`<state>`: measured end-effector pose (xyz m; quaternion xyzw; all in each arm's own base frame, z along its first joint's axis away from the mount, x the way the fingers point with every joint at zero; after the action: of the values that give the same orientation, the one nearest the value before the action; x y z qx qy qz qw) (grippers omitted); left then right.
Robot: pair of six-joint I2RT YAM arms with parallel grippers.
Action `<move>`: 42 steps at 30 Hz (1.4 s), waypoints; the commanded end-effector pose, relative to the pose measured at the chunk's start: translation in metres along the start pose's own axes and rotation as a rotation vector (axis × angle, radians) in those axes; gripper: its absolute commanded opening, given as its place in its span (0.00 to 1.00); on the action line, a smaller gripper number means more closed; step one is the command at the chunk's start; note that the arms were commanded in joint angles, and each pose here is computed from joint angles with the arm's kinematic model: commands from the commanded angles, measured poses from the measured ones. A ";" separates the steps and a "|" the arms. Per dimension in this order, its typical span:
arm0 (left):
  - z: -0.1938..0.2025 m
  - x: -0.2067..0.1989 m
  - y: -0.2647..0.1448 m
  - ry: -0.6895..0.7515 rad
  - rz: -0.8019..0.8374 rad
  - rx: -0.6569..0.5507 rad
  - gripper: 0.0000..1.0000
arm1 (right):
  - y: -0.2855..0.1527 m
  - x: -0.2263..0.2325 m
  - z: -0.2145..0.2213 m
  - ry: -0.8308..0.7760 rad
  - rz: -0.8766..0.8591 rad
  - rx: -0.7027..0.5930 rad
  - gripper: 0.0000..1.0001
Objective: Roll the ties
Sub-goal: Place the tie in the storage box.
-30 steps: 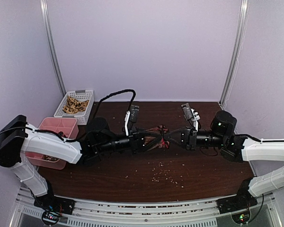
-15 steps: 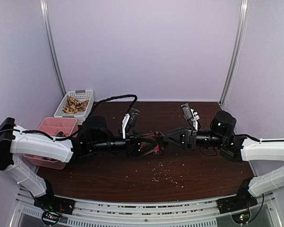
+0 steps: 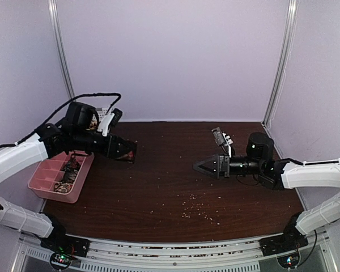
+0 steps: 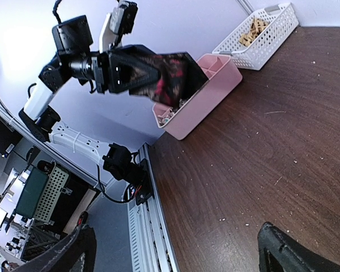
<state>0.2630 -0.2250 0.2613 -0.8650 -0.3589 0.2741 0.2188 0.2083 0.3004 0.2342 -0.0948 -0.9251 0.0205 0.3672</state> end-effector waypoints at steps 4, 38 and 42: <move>0.027 0.101 -0.082 -0.092 -0.451 0.285 0.00 | 0.011 -0.003 0.000 0.009 -0.037 0.050 0.99; 0.013 0.273 -0.038 -0.276 -0.390 0.461 0.00 | 0.005 -0.009 0.017 0.080 -0.081 0.005 0.99; 0.027 0.282 -0.027 -0.296 -0.387 0.502 0.00 | 0.008 -0.012 0.020 0.094 -0.082 0.012 1.00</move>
<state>0.3964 0.0064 0.1800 -0.6482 -0.4789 0.4238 0.4133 0.2028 0.3051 0.2124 -0.0589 -0.9086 0.0123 0.4132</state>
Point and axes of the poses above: each gripper's point midway between its finger pads, its own y axis out along the fingers, its own x axis along the line the jaws close on, z = x × y, the point moved 3 cm from there along -y, back along the fingers
